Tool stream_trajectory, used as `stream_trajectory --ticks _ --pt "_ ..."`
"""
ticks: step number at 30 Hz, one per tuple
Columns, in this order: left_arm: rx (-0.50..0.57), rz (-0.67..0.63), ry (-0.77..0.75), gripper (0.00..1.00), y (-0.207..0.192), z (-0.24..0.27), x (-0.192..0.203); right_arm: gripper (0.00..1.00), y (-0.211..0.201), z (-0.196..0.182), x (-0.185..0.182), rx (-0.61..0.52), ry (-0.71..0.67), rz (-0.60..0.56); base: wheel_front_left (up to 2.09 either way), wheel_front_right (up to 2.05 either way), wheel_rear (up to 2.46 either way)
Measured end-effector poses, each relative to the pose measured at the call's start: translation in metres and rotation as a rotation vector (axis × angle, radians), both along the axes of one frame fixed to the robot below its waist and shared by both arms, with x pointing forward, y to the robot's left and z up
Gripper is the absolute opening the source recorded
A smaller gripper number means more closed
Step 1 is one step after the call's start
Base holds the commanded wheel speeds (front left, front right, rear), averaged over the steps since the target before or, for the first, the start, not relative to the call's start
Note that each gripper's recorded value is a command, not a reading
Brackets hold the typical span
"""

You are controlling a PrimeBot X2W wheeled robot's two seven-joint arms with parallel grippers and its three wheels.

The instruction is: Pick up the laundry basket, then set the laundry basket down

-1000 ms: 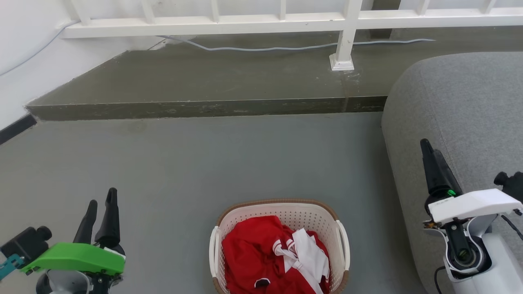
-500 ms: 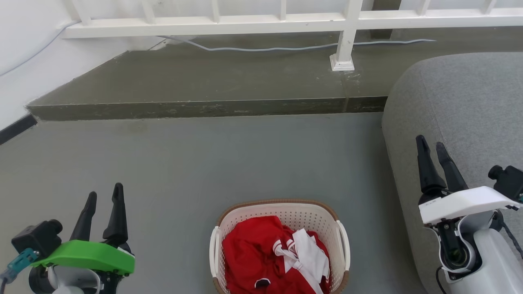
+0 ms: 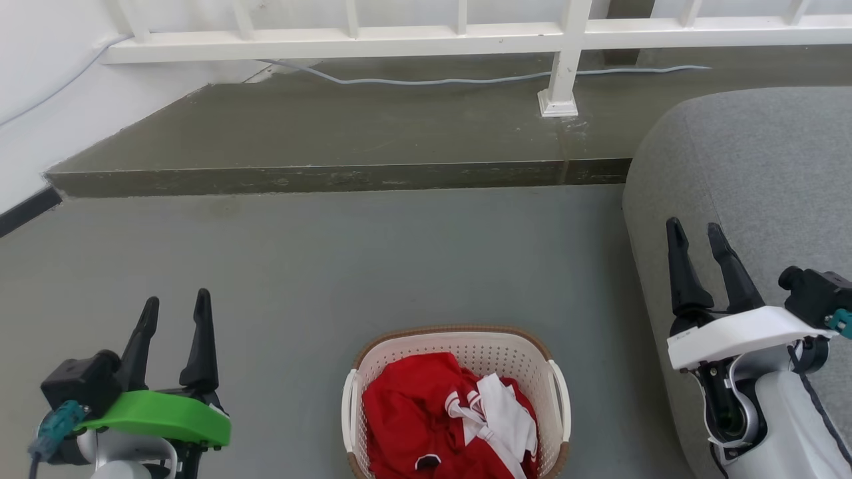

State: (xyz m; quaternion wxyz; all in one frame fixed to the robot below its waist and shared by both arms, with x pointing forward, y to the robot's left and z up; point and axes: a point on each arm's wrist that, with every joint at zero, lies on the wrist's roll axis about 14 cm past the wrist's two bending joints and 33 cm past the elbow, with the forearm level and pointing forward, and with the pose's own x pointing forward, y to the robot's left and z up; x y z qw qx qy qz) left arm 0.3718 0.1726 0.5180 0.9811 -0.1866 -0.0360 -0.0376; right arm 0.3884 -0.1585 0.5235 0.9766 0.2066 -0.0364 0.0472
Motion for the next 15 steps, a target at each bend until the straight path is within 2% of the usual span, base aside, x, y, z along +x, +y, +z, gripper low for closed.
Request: stream_trajectory --ticks 15 --pt "0.193 -0.016 -0.085 1.0 -0.007 0.014 0.0 1.0 0.006 0.007 0.0 -0.197 -0.07 0.006 0.0 0.0 0.0"
